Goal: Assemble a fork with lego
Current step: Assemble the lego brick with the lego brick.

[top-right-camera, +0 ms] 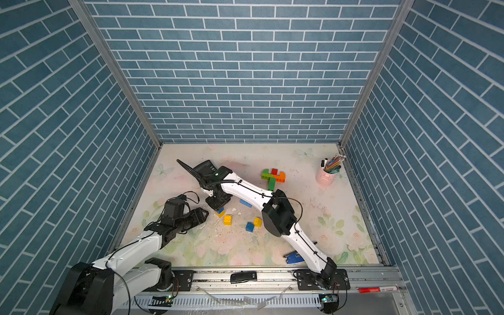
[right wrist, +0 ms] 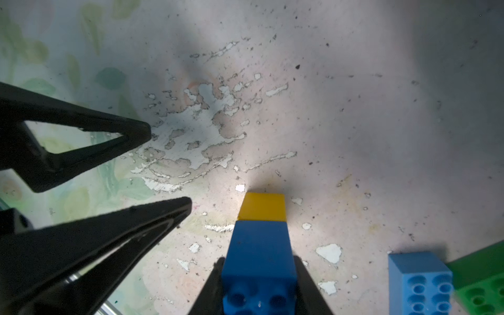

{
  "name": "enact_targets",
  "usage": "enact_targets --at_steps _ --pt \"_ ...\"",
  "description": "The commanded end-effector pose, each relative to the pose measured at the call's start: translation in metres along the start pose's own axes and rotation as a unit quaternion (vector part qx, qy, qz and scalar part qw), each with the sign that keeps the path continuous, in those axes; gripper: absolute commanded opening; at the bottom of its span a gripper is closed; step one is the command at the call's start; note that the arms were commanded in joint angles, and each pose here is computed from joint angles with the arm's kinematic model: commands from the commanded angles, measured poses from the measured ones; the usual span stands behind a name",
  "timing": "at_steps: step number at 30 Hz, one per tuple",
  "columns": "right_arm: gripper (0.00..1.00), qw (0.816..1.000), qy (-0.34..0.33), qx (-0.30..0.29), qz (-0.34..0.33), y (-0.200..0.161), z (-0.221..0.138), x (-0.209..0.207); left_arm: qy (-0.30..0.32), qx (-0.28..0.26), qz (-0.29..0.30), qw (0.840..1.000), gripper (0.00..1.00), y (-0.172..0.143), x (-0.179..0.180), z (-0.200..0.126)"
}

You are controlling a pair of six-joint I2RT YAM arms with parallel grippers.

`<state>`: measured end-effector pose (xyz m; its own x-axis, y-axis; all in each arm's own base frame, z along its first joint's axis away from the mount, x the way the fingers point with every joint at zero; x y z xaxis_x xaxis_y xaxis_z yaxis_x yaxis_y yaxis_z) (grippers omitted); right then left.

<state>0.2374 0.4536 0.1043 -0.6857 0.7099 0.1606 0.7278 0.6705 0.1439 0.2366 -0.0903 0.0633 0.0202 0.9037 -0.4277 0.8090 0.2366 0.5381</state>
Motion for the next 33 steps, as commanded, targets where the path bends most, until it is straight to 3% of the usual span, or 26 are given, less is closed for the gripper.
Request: enact_targets --at_steps 1,13,21,24,29,33 --pt "0.1 0.983 -0.109 0.149 -0.006 -0.061 0.08 -0.03 -0.008 -0.014 0.009 1.0 0.73 0.009 -0.006 -0.003" --pt "0.08 0.988 -0.084 0.056 0.118 -0.029 0.02 -0.068 -0.041 -0.014 0.067 0.997 0.73 0.02 -0.035 -0.004" --pt "0.11 0.989 -0.055 0.051 0.125 -0.03 0.019 -0.065 -0.052 -0.006 0.089 0.995 0.74 0.019 -0.048 0.0" --pt "0.26 0.991 -0.041 0.032 0.123 -0.021 0.011 -0.061 -0.051 -0.009 0.085 0.995 0.74 0.02 -0.049 0.0" --pt "0.74 0.993 -0.022 -0.022 0.117 0.0 -0.015 -0.055 -0.055 -0.012 0.075 0.996 0.74 0.02 -0.049 -0.002" --pt "0.89 0.99 -0.008 -0.081 0.114 0.017 -0.043 -0.051 -0.053 -0.015 0.077 0.995 0.74 0.021 -0.05 -0.004"
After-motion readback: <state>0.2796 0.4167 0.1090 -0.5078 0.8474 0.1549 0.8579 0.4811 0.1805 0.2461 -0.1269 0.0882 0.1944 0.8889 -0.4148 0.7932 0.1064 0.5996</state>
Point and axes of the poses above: each gripper's point midway between its finger pads, its own z axis out along the fingers, its own x axis along the line the jaws close on, y = z × x, the point moved 3 cm from there along -z, back along the fingers, and after that the axes turned 12 degrees about z, right-handed, at the moved point
